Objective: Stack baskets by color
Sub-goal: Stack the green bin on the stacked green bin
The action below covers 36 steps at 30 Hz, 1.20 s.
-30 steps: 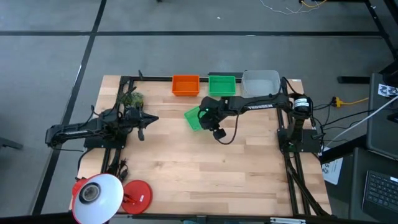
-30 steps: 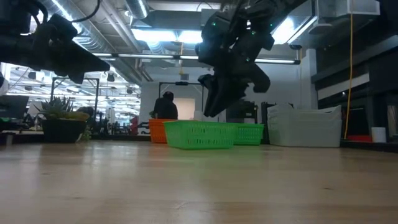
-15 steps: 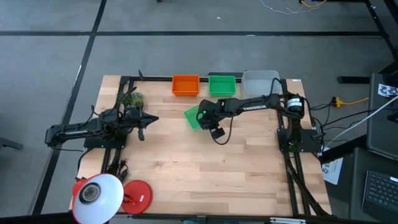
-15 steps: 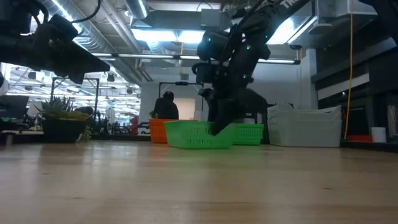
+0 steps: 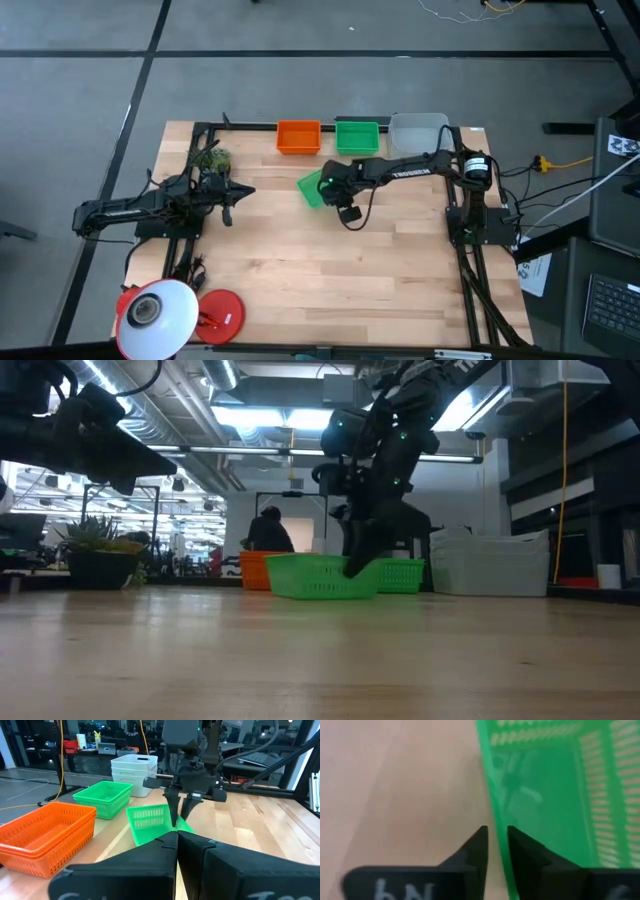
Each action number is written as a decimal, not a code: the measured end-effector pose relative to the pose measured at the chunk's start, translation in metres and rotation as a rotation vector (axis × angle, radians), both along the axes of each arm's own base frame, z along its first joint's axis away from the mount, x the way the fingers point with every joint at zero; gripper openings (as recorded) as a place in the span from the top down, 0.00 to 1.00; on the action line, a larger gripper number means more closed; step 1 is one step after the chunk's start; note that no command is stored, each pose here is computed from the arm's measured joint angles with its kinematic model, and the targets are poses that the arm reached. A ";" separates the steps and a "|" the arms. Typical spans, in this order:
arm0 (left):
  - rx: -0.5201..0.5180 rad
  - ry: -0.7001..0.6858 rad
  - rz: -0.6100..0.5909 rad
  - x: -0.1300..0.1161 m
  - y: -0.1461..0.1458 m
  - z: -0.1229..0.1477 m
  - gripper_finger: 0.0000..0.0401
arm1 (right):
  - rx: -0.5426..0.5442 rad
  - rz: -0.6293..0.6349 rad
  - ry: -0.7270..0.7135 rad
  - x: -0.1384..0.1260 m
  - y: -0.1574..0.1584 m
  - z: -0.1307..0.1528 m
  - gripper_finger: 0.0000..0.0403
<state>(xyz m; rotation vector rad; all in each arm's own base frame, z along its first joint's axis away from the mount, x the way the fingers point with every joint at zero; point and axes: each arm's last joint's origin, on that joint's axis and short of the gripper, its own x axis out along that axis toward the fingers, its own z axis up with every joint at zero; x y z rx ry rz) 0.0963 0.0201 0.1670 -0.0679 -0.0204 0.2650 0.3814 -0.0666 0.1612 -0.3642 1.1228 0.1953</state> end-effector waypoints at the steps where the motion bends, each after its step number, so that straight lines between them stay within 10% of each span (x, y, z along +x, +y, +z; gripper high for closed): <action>1: 0.000 0.000 0.000 0.000 0.000 0.000 1.00 | -0.021 -0.019 0.011 -0.001 -0.001 0.000 0.86; 18: 0.000 0.000 0.000 0.000 0.000 0.000 1.00 | -0.405 -0.340 0.003 -0.029 -0.039 0.098 1.00; 27: 0.000 0.000 0.001 0.000 0.000 0.000 1.00 | -0.219 -0.538 0.029 -0.067 -0.137 0.083 1.00; 36: 0.000 0.000 0.001 0.000 0.000 0.000 1.00 | -0.117 -0.464 0.014 -0.071 -0.146 0.078 1.00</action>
